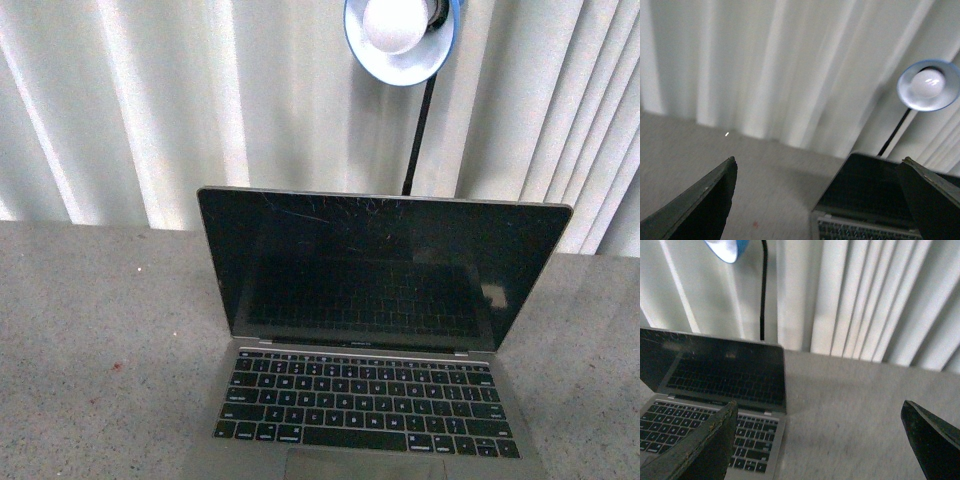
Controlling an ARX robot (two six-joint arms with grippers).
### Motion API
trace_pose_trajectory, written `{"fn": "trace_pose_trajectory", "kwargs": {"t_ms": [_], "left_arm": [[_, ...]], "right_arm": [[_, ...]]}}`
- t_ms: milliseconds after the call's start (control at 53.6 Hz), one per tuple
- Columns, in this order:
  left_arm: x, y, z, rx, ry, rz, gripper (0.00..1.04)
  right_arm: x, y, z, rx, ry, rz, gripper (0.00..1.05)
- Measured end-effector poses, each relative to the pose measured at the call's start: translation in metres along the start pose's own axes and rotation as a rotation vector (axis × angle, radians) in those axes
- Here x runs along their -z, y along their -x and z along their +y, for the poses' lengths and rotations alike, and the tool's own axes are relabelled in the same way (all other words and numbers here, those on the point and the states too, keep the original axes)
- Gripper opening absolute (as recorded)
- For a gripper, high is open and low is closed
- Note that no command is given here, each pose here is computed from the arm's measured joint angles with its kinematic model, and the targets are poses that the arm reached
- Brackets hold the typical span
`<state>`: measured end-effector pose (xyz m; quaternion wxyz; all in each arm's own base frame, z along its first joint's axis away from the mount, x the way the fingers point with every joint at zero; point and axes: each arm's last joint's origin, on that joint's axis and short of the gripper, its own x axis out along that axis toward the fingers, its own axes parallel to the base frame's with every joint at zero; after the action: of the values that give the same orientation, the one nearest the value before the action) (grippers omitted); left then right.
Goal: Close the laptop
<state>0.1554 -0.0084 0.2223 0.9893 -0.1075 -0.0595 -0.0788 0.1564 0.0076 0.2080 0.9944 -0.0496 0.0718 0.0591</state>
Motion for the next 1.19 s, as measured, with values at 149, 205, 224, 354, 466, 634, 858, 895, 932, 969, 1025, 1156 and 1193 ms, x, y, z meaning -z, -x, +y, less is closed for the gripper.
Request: {"fn": "trace_pose_trajectory", "kwargs": {"t_ms": [149, 205, 224, 354, 466, 634, 858, 895, 932, 969, 1025, 1156, 1193], "left_arm": [[-0.01, -0.057, -0.011, 0.144, -0.076, 0.042, 0.98], [-0.008, -0.082, -0.014, 0.158, -0.109, 0.077, 0.98], [-0.007, -0.086, -0.014, 0.16, -0.111, 0.081, 0.98], [0.0, -0.13, -0.021, 0.194, -0.179, 0.143, 0.98], [0.004, -0.156, -0.026, 0.218, -0.221, 0.173, 0.98], [0.007, -0.187, -0.036, 0.24, -0.289, 0.201, 0.98], [0.018, -0.215, -0.052, 0.279, -0.383, 0.271, 0.98], [0.02, -0.218, -0.055, 0.287, -0.389, 0.283, 0.98], [0.022, -0.221, -0.058, 0.303, -0.402, 0.29, 0.98], [0.024, -0.223, -0.06, 0.322, -0.409, 0.302, 0.98], [0.027, -0.226, -0.064, 0.348, -0.432, 0.323, 0.96], [0.035, -0.233, -0.072, 0.405, -0.467, 0.371, 0.75], [0.036, -0.236, -0.074, 0.41, -0.473, 0.38, 0.7]], "right_arm": [[-0.024, -0.042, -0.003, -0.087, 0.143, 0.006, 0.97], [-0.031, -0.059, -0.003, -0.125, 0.162, -0.008, 0.97], [-0.032, -0.062, -0.003, -0.13, 0.164, -0.009, 0.97], [-0.047, -0.1, -0.002, -0.129, 0.211, -0.007, 0.97], [-0.053, -0.124, 0.002, -0.144, 0.229, 0.012, 0.97], [-0.056, -0.146, 0.01, -0.161, 0.248, 0.034, 0.97], [-0.053, -0.167, 0.021, -0.197, 0.294, 0.079, 0.97], [-0.053, -0.169, 0.022, -0.201, 0.3, 0.084, 0.97], [-0.053, -0.172, 0.023, -0.212, 0.31, 0.089, 0.97], [-0.054, -0.173, 0.023, -0.224, 0.32, 0.09, 0.97], [-0.055, -0.176, 0.024, -0.24, 0.34, 0.088, 0.91], [-0.059, -0.18, 0.024, -0.28, 0.391, 0.087, 0.7], [-0.06, -0.182, 0.024, -0.288, 0.401, 0.085, 0.65]]}}
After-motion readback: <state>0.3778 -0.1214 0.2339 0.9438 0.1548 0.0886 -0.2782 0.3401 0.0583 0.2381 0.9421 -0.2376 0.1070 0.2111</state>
